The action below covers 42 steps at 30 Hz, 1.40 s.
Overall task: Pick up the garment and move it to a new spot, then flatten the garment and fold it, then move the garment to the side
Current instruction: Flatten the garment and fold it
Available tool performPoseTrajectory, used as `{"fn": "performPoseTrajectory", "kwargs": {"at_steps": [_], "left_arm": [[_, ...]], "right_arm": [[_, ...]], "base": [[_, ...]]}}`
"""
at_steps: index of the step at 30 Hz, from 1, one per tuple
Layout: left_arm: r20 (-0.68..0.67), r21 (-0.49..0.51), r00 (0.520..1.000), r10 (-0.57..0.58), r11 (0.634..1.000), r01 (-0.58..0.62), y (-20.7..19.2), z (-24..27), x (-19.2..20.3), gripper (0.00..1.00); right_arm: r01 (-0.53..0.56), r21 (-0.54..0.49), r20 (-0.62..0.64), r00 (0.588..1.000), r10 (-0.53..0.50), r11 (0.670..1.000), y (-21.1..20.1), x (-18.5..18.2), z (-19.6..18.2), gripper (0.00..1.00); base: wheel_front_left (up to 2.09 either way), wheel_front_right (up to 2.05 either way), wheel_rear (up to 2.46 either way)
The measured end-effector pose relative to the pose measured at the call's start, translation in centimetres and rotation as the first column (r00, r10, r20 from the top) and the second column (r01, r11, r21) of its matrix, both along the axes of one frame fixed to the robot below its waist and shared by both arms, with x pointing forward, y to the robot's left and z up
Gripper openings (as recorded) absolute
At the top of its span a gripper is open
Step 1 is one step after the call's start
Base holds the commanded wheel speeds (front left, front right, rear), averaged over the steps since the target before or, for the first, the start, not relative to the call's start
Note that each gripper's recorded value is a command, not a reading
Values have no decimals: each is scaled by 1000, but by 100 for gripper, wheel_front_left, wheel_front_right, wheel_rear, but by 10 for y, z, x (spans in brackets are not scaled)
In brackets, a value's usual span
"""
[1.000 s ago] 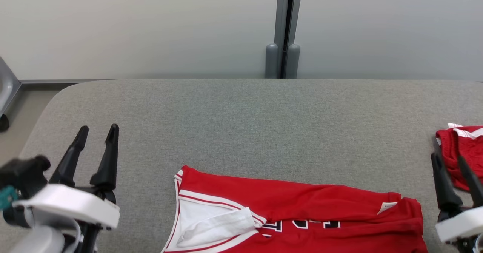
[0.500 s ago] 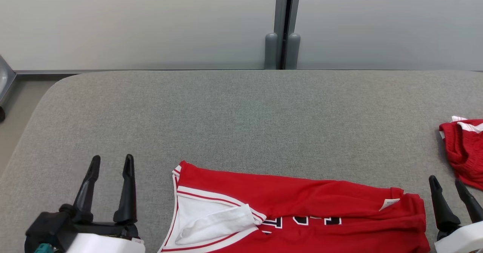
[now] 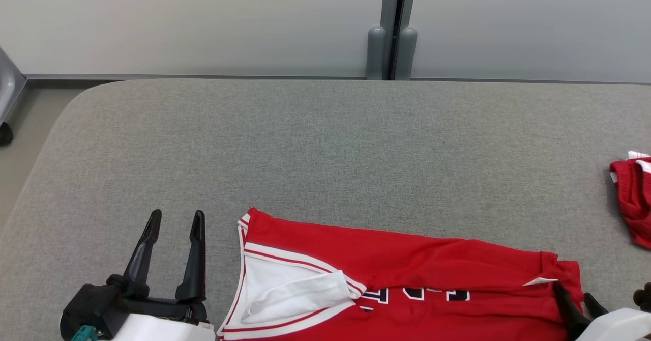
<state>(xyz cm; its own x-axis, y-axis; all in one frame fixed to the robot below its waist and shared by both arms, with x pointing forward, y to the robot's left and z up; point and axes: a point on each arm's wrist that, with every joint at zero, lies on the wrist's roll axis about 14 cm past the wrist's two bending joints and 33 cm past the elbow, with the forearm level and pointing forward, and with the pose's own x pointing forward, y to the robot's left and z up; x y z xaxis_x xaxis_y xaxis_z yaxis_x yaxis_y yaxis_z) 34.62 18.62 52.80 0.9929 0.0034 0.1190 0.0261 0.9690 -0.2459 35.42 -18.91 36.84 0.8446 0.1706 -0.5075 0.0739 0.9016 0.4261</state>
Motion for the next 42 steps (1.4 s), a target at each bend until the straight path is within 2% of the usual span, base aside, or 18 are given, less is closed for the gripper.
{"fn": "performPoseTrajectory", "kwargs": {"at_steps": [8,9,10,14,21,33,38,42], "left_arm": [[-15,8,1000,11,1000,-11,4,-7,-1,100],[-15,10,1000,13,1000,-13,4,-7,-1,100],[-16,10,1000,13,1000,-13,5,-8,-2,100],[-20,11,1000,14,1000,-13,4,-10,-2,100],[-21,11,1000,5,1000,-5,1,-11,2,100],[-6,5,999,-36,999,36,-12,-8,9,100],[0,4,999,-44,999,44,-14,-7,6,100],[3,2,999,-34,999,34,-12,-6,3,100]], "right_arm": [[-38,92,-55,998,43,995,26,3,-6,100],[-50,106,-56,997,56,993,32,4,-5,47],[-66,127,-56,996,74,990,40,3,-4,0],[-90,144,-39,995,96,985,50,3,-1,0],[-86,144,39,996,81,986,42,17,17,0],[9,-7,131,991,-8,1000,-44,42,55,0],[-37,21,166,986,33,999,-31,47,75,0],[-116,101,225,970,91,988,2,52,100,0]], "base": [[0,0,0],[0,0,0],[0,0,0],[0,0,0],[0,0,0],[0,0,0],[0,0,0],[0,0,0]]}}
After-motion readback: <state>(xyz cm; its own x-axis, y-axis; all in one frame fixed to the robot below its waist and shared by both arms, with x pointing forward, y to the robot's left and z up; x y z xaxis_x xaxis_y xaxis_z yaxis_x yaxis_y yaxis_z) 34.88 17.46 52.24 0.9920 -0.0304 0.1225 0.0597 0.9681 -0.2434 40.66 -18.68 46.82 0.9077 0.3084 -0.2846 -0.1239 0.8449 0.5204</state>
